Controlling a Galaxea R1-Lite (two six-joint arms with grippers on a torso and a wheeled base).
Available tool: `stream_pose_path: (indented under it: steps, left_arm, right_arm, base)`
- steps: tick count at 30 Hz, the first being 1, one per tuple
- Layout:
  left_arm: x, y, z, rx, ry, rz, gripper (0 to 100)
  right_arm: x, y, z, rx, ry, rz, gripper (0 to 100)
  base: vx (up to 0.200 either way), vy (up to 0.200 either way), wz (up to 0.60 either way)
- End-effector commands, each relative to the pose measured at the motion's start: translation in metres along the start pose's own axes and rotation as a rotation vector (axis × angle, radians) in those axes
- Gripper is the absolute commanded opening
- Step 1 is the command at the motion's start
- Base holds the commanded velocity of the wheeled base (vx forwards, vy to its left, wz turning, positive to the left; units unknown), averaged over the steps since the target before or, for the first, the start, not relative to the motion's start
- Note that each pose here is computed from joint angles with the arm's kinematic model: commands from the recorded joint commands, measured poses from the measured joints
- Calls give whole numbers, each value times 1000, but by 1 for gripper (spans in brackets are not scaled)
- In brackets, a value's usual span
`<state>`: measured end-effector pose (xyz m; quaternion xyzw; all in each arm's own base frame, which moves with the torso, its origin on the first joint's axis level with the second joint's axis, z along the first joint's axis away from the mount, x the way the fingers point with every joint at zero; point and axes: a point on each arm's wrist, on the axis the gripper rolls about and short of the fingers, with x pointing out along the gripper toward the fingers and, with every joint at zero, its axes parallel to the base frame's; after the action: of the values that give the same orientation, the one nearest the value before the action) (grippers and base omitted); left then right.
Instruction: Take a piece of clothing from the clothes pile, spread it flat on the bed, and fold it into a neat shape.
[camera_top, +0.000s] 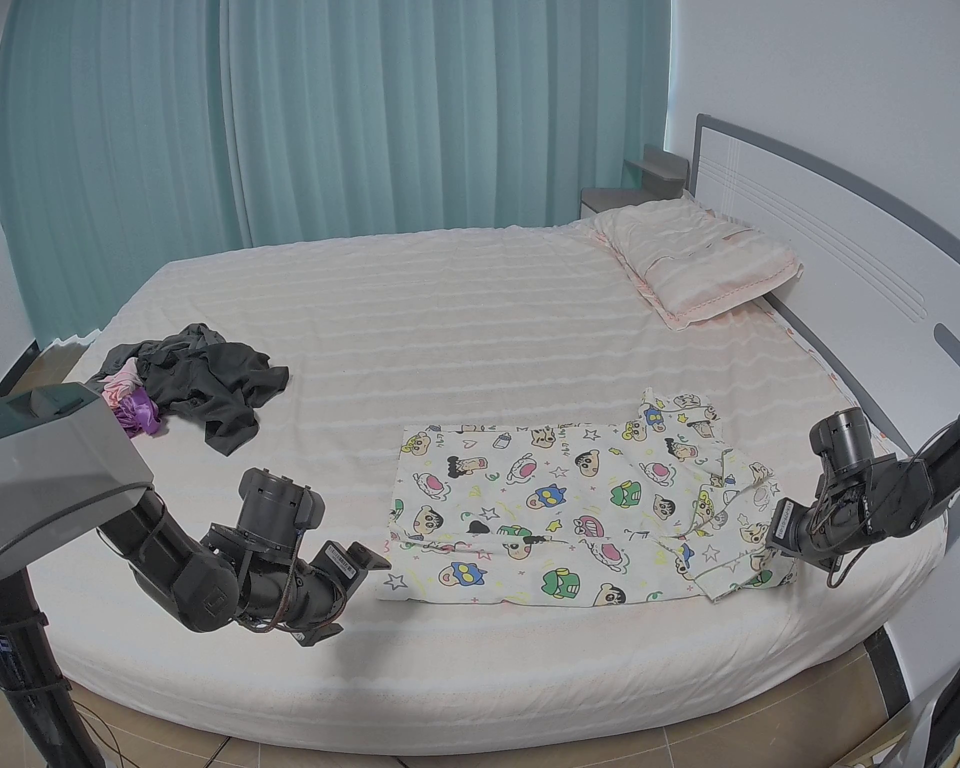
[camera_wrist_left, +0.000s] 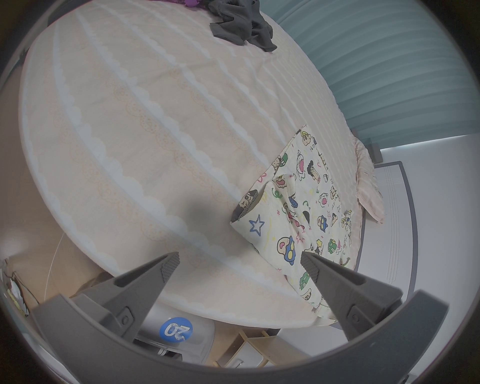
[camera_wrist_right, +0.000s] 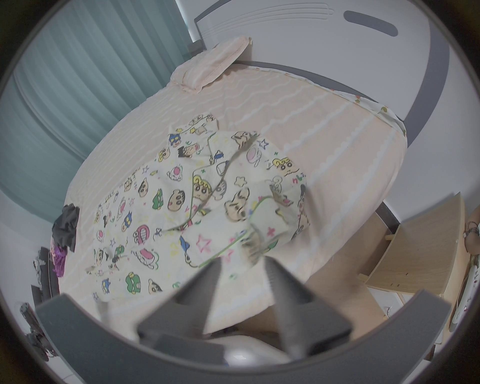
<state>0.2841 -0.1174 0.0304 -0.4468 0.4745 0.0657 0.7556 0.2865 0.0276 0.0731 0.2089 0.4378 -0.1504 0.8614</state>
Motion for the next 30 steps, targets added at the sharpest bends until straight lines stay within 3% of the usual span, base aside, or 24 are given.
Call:
stream_pose_path:
  steps: [1,5,10,14,20,30]
  left_arm:
    - [2,1,-1,3,1,6,100]
    - [2,0,-2,4,2,7,100]
    - [1,0,-2,3,5,2,100]
    - [1,0,-2,2,9,-2,100]
    - [0,0,-2,2,9,-3,100]
    - [0,0,-2,1,7,-3,100]
  right_arm:
    - [-6,0,-11,-28,16,8,100]
    - [-14,4,-16,-51,7,27,100]
    - [-16,22,-22,-82,-9,120,100]
    - [12,41,-37,-114,7,162,100]
    - [48,74,-53,-82,-39,265,100]
    - [85,99,-60,-107,-25,275,100]
  base:
    - [0,0,0]
    - [0,0,0]
    - [0,0,0]
    - [0,0,0]
    - [0,0,0]
    - [0,0,0]
